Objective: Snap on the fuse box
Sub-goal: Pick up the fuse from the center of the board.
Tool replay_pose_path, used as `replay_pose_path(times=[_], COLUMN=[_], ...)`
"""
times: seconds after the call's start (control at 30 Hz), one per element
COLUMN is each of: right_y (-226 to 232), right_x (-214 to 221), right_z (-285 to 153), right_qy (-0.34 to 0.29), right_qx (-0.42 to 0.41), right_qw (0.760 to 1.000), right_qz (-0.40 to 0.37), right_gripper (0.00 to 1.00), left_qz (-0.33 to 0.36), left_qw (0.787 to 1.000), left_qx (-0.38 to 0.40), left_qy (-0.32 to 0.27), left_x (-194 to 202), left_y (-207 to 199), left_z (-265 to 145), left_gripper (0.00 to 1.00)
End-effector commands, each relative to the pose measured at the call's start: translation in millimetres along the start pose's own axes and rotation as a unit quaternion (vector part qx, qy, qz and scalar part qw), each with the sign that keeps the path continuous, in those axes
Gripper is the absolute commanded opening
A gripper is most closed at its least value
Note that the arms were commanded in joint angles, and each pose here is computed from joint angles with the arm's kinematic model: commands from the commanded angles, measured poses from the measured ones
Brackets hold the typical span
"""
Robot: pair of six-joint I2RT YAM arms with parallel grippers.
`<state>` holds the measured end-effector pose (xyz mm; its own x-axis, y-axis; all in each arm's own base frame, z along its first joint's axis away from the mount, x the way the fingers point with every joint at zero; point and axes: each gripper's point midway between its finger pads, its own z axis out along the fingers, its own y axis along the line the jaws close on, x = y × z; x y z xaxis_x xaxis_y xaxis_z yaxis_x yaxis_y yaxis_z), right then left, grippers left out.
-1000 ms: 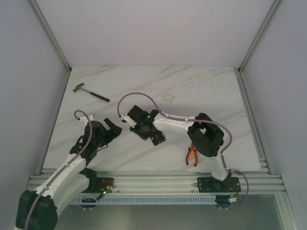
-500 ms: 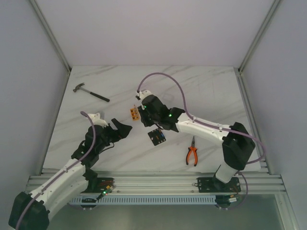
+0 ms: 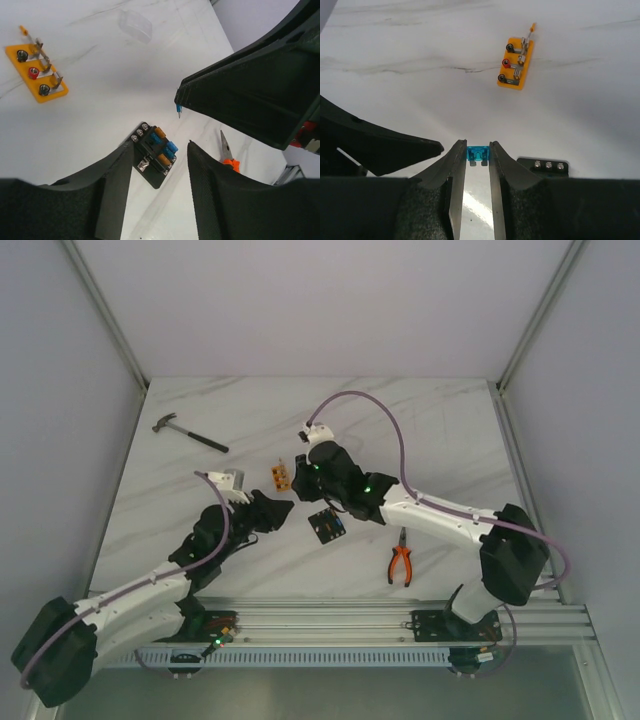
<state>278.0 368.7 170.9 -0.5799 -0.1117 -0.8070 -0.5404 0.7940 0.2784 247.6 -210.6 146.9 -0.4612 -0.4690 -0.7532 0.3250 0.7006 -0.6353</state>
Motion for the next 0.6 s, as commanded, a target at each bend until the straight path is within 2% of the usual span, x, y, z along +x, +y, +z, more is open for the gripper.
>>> replay_pose_path(times=[0.0,0.13,0.57], right_y=[7,8,10], right_x=[-22,-22,-16], right_z=[-13,-14,-13], right_qy=[-0.048,-0.049,-0.042], right_qx=[-0.010,-0.013,-0.022], right_qw=[0.998,0.998,0.998], right_qz=[0.031,0.035,0.040], right_gripper=[0.12,0.12,0.13], left_qz=[0.028,0.034,0.041], left_qw=[0.998,0.997,0.997], left_qx=[0.032,0.046,0.042], left_qy=[-0.045,-0.047,-0.055], left_x=[-24,-24,-28], left_y=[-25,-33,-38], left_z=[10,16,28], left_gripper=[0.53,0.46,0.36])
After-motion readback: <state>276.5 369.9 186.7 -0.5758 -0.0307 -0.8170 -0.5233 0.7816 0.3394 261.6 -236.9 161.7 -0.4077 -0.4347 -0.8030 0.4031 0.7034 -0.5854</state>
